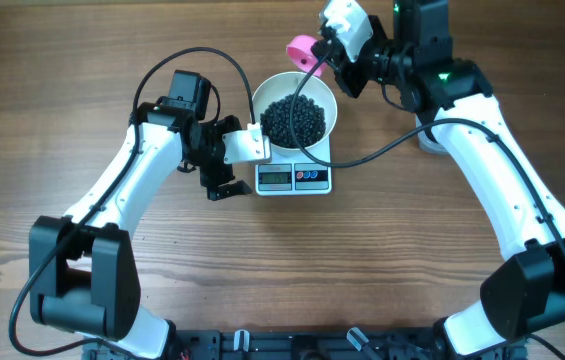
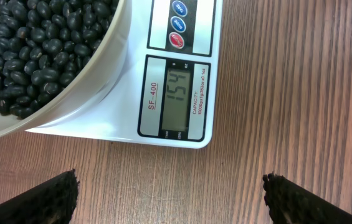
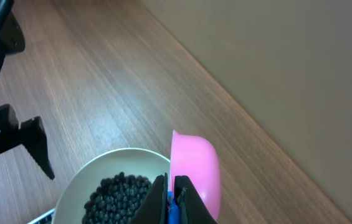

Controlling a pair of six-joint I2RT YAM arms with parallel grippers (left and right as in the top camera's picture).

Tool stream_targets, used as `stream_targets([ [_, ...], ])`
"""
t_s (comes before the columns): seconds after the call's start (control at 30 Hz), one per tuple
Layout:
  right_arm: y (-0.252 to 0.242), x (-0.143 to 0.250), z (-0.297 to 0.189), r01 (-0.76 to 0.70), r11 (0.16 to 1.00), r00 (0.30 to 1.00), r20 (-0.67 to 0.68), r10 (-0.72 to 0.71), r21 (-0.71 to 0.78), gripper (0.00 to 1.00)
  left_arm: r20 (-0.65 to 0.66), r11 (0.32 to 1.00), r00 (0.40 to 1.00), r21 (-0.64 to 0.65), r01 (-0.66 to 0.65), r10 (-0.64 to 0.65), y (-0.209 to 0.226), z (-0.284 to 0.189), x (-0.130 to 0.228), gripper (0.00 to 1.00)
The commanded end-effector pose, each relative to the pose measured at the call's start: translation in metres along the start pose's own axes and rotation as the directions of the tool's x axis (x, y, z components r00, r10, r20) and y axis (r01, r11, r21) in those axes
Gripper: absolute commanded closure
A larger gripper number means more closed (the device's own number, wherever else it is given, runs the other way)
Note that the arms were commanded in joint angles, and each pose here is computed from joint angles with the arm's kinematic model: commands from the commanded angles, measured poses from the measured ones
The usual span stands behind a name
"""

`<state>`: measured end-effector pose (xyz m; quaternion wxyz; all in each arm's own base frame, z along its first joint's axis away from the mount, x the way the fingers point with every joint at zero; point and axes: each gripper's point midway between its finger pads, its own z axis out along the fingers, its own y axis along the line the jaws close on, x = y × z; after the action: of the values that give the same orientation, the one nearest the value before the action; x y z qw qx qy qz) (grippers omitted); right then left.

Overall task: Scoop item into bowl and weigh 150g on scale
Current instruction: 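Tilt the scoop over the bowl to pour beans, right gripper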

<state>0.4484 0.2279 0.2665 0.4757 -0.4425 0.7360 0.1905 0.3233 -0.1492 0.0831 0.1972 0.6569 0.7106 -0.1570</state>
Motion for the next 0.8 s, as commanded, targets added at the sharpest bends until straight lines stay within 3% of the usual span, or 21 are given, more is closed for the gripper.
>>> stream_targets([
  [0.0,0.004,-0.008,-0.003,-0.044,0.999,0.999,0.018,0.045,-0.014,0.96,0.022,1.0,1.0,0.008,0.008,-0.008,-0.003,-0.001,-0.004,0.0],
  [0.37,0.031,0.032,0.024,-0.135,0.98,0.988,-0.094,0.122,-0.148,0.96,0.022,1.0,1.0,0.008,0.008,-0.008,-0.003,-0.001,-0.004,0.0],
  [0.77,0.032,0.073,0.058,-0.157,0.971,0.977,-0.171,0.126,-0.18,0.96,0.022,1.0,1.0,0.008,0.008,-0.008,-0.003,-0.001,-0.004,0.0],
])
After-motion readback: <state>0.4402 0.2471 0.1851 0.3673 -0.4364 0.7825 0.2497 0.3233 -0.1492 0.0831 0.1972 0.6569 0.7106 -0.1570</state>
